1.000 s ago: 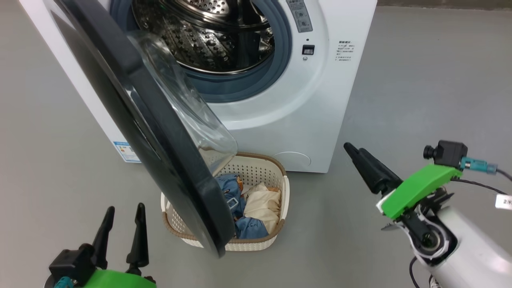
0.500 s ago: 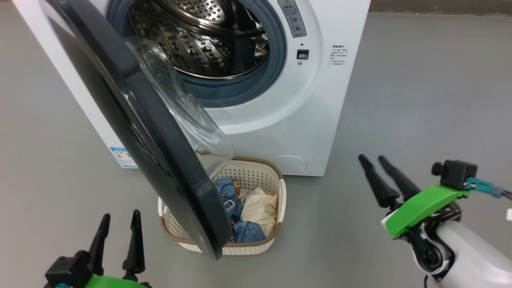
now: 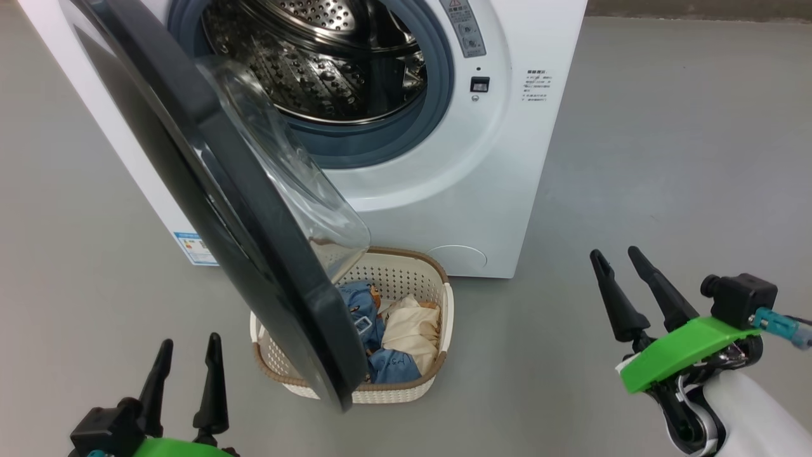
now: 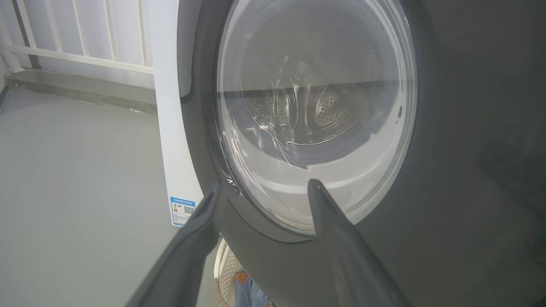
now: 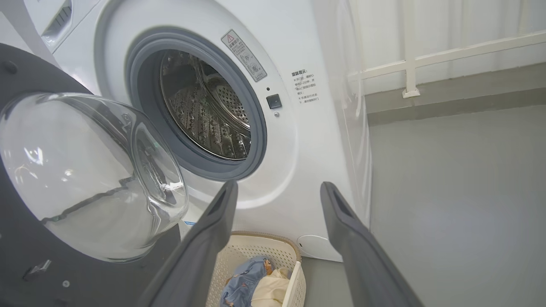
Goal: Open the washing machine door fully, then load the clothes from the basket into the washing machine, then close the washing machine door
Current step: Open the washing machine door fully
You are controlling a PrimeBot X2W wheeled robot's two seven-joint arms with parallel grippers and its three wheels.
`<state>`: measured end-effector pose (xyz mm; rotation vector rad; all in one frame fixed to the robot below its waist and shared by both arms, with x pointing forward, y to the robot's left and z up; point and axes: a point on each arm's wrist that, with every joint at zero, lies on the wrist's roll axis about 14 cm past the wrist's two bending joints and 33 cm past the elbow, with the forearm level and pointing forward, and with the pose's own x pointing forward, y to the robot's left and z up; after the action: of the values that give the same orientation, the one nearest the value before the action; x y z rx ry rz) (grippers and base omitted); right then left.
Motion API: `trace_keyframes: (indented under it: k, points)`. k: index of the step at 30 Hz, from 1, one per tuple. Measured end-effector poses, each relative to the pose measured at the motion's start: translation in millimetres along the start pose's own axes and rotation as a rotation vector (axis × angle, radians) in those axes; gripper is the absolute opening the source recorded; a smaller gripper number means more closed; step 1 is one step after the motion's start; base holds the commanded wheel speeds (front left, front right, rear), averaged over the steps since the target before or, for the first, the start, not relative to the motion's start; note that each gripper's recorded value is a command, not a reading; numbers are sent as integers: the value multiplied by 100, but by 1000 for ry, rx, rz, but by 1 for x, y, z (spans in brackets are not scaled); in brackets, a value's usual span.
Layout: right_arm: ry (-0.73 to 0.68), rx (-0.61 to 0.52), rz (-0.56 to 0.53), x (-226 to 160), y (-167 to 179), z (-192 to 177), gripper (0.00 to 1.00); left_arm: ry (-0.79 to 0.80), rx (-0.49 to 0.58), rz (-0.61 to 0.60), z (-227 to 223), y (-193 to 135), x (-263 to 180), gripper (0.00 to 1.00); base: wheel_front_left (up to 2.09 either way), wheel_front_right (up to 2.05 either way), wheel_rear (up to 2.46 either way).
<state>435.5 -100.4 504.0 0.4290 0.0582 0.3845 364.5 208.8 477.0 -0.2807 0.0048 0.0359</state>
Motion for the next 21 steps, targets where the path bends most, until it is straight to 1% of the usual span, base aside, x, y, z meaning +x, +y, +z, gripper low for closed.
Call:
trace_keyframes:
  k: [4,10,15,21]
  points:
    - [9,-86,0,-7,0,-6,100,0,1,1,0,0,0,100,0,0,0]
    - [5,-137,-44,-16,-9,-11,100,5,16,-2,-1,0,0,100,0,0,0]
    - [10,-130,-79,-22,-14,-18,100,7,16,-1,-2,1,0,100,0,0,0]
    - [30,-135,-96,-26,-19,-26,100,15,16,2,-4,1,1,100,0,0,0]
